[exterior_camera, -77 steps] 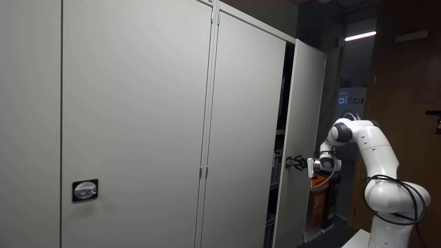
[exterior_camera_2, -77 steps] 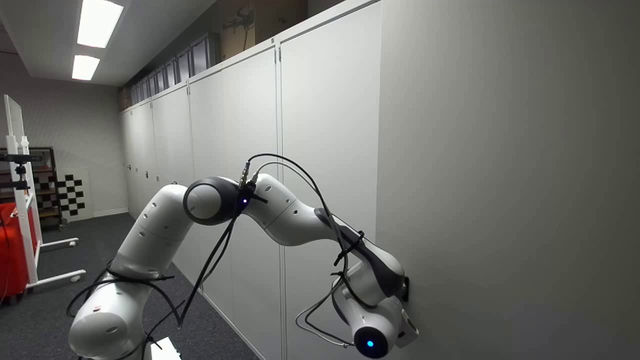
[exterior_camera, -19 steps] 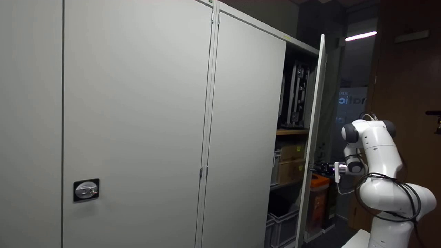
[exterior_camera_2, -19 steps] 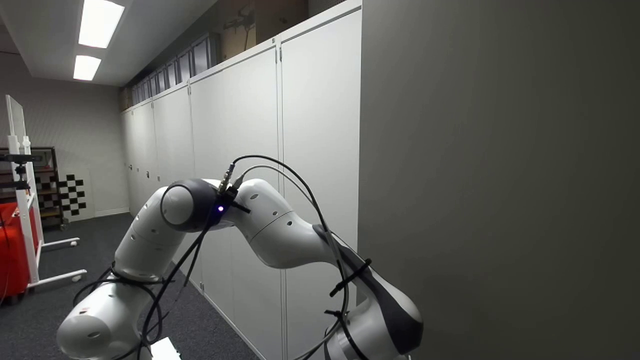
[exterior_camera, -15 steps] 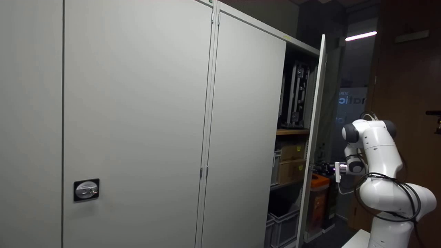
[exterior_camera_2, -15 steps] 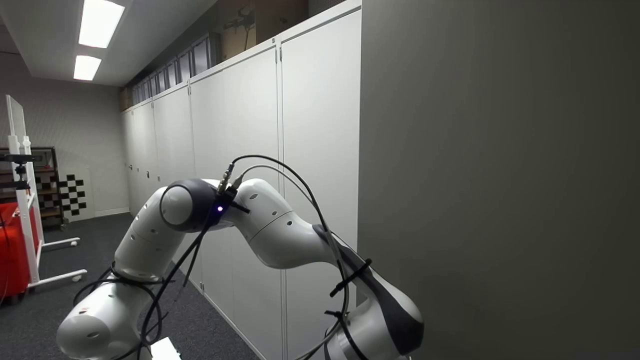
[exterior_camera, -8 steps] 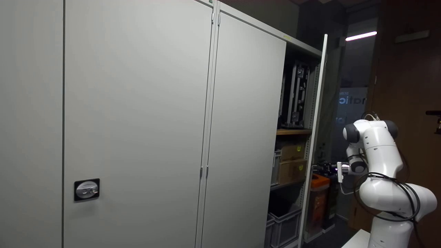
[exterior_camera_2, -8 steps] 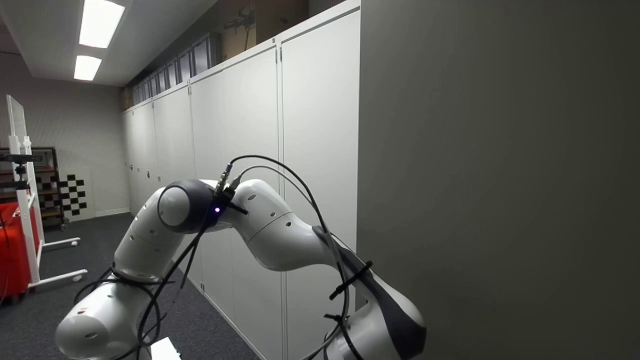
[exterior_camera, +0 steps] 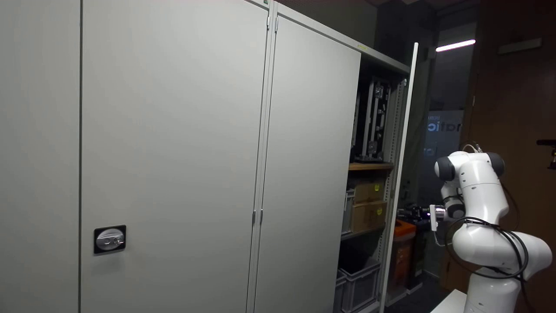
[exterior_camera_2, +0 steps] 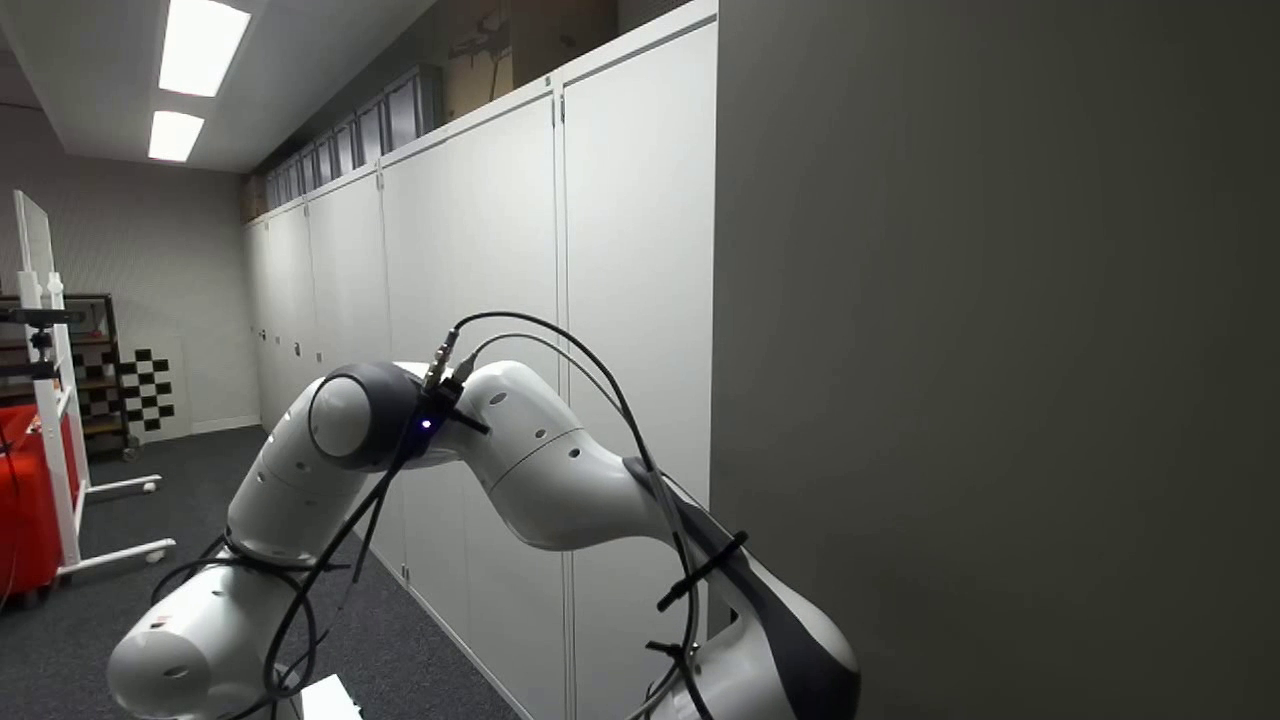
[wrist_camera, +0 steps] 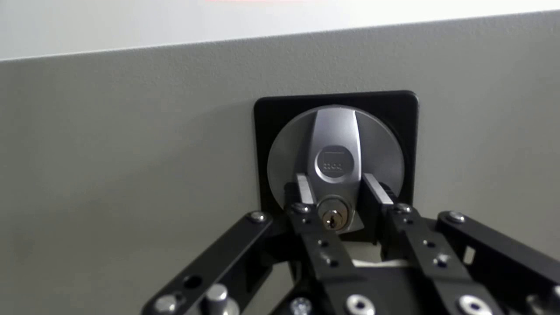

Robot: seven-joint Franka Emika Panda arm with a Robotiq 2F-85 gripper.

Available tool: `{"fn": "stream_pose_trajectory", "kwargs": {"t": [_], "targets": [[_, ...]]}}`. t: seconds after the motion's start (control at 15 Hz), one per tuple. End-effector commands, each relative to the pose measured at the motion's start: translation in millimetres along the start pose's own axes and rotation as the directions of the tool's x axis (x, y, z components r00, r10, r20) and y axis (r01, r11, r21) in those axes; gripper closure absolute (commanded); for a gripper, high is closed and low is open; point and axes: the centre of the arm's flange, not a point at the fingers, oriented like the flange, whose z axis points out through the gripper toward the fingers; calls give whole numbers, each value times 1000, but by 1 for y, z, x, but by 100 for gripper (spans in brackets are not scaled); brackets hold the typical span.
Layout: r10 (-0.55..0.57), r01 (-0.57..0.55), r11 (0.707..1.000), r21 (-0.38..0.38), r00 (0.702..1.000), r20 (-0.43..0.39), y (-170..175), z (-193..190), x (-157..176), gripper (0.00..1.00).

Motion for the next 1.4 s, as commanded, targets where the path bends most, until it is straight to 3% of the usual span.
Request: {"fn": "stream_pose_trajectory", "kwargs": {"t": [0.0, 1.33], "targets": [[22, -21, 999, 25, 998, -53, -32, -37, 37, 92], [45, -46, 999, -10, 998, -42, -24, -80, 52, 92]]}}
